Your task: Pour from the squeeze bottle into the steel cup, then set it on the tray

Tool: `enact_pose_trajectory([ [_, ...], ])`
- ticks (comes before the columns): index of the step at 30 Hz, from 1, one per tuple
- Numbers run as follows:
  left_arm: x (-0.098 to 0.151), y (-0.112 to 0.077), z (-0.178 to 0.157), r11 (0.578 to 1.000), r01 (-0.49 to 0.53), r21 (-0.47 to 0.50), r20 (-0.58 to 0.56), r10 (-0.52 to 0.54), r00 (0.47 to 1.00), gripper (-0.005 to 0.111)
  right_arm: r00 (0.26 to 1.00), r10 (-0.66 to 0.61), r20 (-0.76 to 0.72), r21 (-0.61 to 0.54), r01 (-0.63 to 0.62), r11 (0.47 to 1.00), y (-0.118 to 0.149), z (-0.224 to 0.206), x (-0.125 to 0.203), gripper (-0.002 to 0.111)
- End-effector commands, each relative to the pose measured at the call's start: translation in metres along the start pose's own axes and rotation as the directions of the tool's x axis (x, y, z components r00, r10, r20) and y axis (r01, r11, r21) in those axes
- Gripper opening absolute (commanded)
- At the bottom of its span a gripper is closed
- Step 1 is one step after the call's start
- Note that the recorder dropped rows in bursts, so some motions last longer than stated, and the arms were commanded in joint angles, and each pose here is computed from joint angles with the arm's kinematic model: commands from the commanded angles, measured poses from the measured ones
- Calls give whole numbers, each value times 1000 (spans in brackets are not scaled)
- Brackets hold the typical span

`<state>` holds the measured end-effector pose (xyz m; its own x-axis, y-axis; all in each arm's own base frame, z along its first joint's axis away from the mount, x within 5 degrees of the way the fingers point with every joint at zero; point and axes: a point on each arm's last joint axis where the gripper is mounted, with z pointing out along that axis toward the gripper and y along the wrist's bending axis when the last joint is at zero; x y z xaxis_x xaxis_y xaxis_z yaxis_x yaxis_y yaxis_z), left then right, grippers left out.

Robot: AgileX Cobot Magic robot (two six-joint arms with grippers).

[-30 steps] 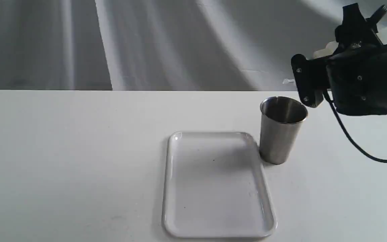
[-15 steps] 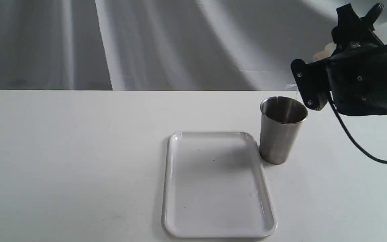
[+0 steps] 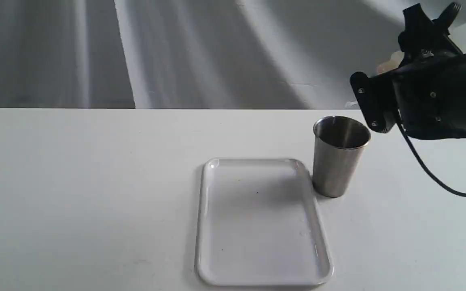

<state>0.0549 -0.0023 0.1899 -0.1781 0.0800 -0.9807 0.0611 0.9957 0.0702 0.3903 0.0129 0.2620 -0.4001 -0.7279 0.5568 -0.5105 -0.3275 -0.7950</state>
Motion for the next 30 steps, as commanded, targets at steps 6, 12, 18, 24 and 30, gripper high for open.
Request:
enact_pose_trajectory([
  [6,1,0,0,1000,1,6,5,-1,1000,0,998,-52,-32,42,53,998,-9,-4,8,3],
  [12,1,0,0,1000,1,6,5,-1,1000,0,997,-63,-33,41,64,997,-9,-4,8,3],
  [18,1,0,0,1000,3,6,5,-3,1000,0,997,-63,-33,41,64,997,-9,-4,8,3],
  [24,1,0,0,1000,3,6,5,-3,1000,0,995,-97,-34,40,98,994,-9,-4,8,3],
  [30,1,0,0,1000,1,6,5,-1,1000,0,995,-97,-34,40,98,994,-9,-4,8,3],
])
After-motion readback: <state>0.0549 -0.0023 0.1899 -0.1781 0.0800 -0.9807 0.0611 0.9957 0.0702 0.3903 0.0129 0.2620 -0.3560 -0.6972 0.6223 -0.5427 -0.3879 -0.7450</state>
